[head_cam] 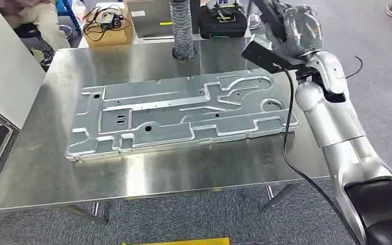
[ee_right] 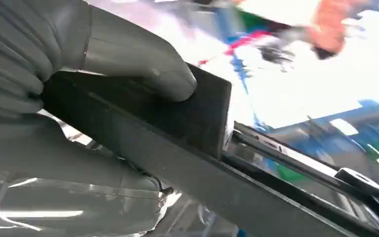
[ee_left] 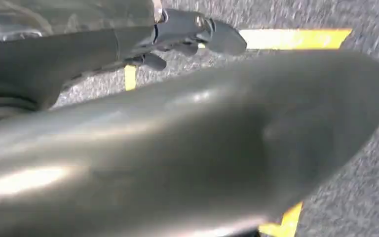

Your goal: Take the parts from the cabinet and place them on the table.

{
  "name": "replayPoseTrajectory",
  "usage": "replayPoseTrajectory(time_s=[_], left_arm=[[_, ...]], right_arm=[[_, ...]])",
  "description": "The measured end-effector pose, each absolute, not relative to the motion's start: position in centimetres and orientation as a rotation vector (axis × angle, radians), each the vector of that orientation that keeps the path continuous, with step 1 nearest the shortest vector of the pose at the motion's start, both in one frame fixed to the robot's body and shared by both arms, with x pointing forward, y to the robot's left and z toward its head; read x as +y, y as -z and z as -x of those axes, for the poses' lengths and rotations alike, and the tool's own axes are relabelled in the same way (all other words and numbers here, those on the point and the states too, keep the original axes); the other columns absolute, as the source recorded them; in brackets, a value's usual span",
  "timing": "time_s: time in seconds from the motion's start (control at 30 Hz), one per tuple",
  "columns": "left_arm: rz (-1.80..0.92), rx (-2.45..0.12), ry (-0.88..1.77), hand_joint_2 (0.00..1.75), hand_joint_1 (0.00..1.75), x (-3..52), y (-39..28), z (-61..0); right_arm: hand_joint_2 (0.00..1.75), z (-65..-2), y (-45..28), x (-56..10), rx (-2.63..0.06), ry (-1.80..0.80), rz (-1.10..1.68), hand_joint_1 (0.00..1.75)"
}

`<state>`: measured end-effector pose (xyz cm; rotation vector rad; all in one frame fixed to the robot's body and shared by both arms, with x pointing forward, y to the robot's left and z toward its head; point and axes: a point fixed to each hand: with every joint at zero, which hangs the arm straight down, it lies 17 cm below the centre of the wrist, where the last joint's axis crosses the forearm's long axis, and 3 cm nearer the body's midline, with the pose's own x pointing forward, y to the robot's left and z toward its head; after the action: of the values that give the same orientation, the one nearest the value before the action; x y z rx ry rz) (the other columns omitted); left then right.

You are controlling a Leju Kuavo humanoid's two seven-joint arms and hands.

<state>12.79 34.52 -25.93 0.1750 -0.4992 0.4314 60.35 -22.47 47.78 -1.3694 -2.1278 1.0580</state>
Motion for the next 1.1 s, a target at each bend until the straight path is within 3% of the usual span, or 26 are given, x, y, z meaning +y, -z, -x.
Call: replayPoseTrajectory(time_s=[0.23,0.5,0.73,1.1], left_arm=[[-0.174,-0.503,-0.425,0.0,0.0,34.7,25.9,-12.9],[-0.191,-0.509,-0.429,0.0,0.0,35.4,25.8,-13.0],[-0.198,-0.516,-0.426,0.0,0.0,35.5,25.7,-13.1],[-0.19,-0.535,-0.403,0.0,0.0,35.2,25.6,-13.4]], right_arm=[[1.75,-65.0,-37.6,-16.2,-1.76,-1.55,1.366,1.75],[1.75,-61.7,-27.0,-5.8,-1.679,-1.936,1.162,1.75],[1.75,-58.7,-22.6,-1.0,-1.689,-2.058,1.04,1.75],[1.75,-57.0,-18.4,-0.8,-1.684,-2.039,0.92,1.75]])
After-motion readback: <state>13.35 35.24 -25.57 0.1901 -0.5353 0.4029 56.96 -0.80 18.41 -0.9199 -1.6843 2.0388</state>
